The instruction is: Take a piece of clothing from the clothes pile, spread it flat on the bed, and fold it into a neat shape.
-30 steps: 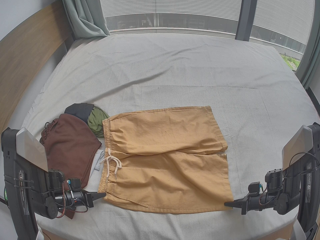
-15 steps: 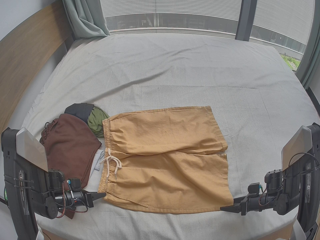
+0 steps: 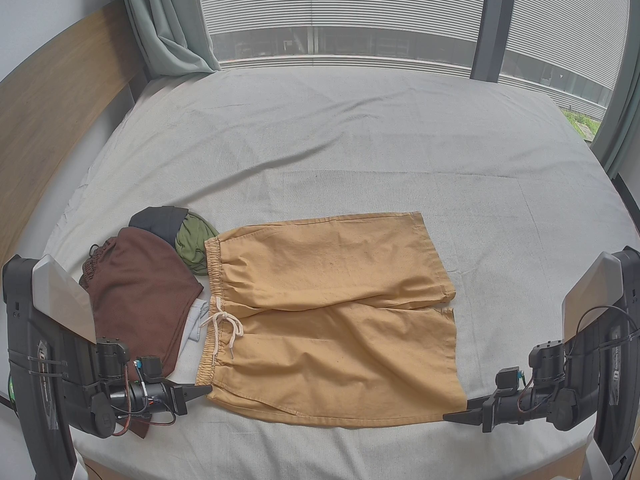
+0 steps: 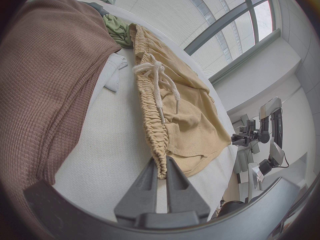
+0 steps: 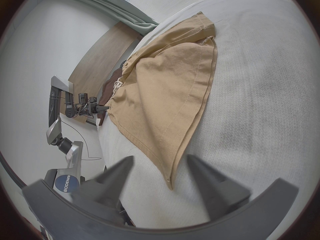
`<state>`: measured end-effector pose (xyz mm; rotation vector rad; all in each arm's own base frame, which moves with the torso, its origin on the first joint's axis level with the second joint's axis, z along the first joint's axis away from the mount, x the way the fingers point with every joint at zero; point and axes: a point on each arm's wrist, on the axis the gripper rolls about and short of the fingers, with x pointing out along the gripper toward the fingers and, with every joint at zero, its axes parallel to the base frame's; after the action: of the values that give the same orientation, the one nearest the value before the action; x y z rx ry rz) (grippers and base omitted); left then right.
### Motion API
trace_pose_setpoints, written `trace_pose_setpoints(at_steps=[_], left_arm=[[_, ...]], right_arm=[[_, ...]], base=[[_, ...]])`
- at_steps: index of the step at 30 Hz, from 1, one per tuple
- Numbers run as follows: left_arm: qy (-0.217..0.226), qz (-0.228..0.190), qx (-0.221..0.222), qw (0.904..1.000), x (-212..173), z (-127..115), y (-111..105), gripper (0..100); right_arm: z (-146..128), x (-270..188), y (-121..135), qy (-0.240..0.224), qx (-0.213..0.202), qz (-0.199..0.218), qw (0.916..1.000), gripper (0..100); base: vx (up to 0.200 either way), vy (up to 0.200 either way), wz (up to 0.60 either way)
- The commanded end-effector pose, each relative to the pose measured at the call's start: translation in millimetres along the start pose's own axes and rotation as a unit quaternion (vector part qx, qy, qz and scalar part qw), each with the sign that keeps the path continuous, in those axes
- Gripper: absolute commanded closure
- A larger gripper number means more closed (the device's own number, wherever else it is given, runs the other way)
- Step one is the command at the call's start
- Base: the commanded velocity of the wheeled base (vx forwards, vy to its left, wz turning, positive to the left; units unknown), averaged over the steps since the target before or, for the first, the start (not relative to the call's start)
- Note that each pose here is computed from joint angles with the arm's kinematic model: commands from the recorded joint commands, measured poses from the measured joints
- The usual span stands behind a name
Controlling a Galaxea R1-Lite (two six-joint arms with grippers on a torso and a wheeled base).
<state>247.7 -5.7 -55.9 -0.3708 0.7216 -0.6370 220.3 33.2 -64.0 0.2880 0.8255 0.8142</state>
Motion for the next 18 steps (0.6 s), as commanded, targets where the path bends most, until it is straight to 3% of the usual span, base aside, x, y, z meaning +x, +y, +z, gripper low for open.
trace_pose_setpoints(at_steps=[1,12,18], left_arm=[[-0.001,0.0,0.0,1.0,-0.2,0.2,0.4,100],[0.001,0.0,-0.002,1.0,-2.3,-1.1,-0.5,100],[-0.003,-0.025,-0.005,0.9997,-15.1,-0.1,-4.5,100]], right_arm=[[-0.7,0.4,0.1,0.002,0.0,0.002,1.0,100],[-2.5,-0.9,1.4,0.005,0.004,0.001,1.0,100],[-5.8,-6.5,7.1,0.012,0.009,0.001,0.9999,100]], base=[[0.0,0.0,0.0],[0.0,0.0,0.0],[0.0,0.0,0.0]])
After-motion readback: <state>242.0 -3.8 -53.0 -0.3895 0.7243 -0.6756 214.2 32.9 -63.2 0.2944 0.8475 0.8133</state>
